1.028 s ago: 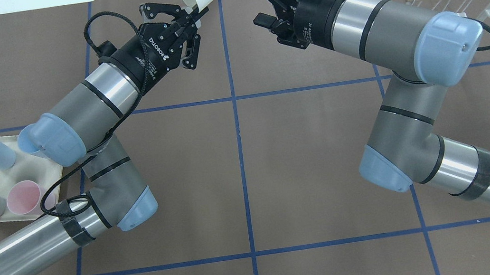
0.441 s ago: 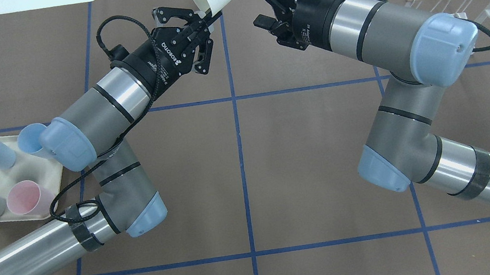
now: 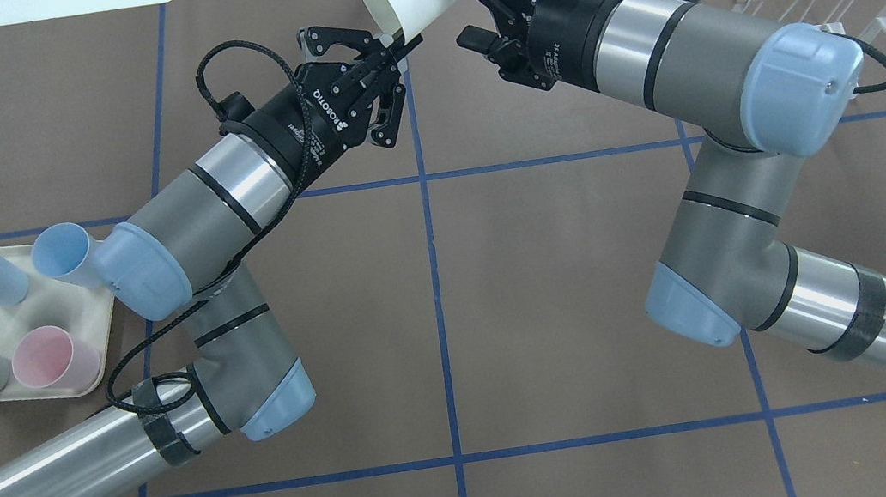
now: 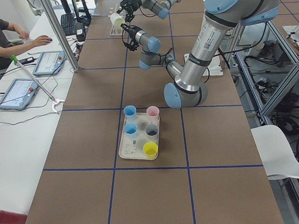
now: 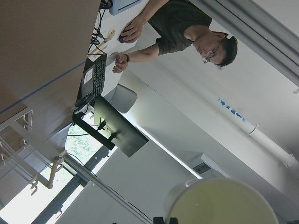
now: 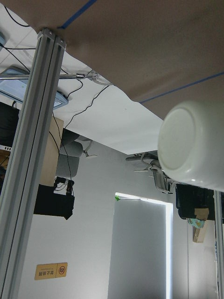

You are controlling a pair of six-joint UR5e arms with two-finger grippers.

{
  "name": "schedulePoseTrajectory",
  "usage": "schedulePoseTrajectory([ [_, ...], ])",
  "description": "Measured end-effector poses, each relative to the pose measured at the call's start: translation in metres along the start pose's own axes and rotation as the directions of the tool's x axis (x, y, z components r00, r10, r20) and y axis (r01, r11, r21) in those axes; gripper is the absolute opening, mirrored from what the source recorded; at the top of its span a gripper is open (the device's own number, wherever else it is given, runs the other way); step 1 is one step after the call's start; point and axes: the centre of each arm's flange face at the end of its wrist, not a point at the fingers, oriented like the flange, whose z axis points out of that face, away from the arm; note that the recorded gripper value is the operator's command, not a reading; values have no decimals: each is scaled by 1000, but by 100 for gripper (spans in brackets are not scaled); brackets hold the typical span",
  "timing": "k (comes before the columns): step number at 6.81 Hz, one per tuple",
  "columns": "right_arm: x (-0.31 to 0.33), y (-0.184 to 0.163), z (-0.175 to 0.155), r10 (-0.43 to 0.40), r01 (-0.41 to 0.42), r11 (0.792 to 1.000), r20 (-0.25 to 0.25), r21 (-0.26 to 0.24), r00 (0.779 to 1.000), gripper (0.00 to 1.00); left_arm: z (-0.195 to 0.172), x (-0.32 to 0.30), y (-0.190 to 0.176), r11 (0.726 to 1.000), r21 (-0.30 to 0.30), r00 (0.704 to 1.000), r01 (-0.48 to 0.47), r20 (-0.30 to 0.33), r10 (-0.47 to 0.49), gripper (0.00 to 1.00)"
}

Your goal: Transfer IKEA cup to right arm and place on rack

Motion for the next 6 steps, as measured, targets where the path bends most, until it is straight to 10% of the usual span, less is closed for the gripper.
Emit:
schedulePoseTrajectory([
  [6,-2,3,8,1,-1,1000,0,-1,1000,99,1,-10,12,1000,-18,1000,17,11,-17,0],
])
